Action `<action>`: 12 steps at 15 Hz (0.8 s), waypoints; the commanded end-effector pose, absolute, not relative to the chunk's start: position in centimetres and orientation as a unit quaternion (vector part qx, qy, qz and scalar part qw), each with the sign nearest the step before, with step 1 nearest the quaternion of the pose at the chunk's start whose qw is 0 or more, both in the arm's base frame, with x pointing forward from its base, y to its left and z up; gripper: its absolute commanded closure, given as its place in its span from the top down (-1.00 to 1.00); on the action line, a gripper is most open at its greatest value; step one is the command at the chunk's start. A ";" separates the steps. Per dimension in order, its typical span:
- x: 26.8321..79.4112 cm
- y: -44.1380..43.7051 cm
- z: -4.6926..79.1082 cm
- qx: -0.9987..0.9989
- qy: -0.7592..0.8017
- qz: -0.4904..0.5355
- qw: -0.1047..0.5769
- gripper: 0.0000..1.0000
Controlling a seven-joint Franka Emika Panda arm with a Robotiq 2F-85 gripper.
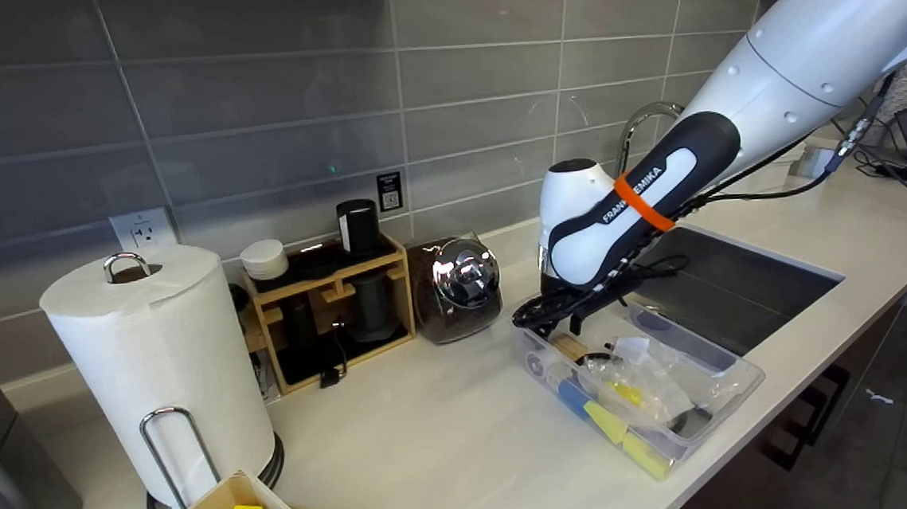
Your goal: Remove one wooden block from the clear container.
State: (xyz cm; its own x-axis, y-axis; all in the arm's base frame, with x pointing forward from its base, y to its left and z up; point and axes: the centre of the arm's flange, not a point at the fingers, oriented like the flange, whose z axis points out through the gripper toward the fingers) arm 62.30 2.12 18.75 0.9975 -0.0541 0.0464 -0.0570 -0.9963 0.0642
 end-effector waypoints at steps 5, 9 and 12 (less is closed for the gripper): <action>63.0 1.0 17.5 0.999 -0.010 0.022 0.034 0.17; 62.5 1.1 20.9 0.998 -0.017 0.045 0.039 -0.07; 61.9 1.1 24.3 0.997 -0.022 0.067 0.038 -0.07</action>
State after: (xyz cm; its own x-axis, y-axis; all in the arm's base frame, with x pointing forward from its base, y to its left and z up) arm 63.16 1.02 21.15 0.9957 -0.0321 0.0867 -0.0382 -0.9968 0.0698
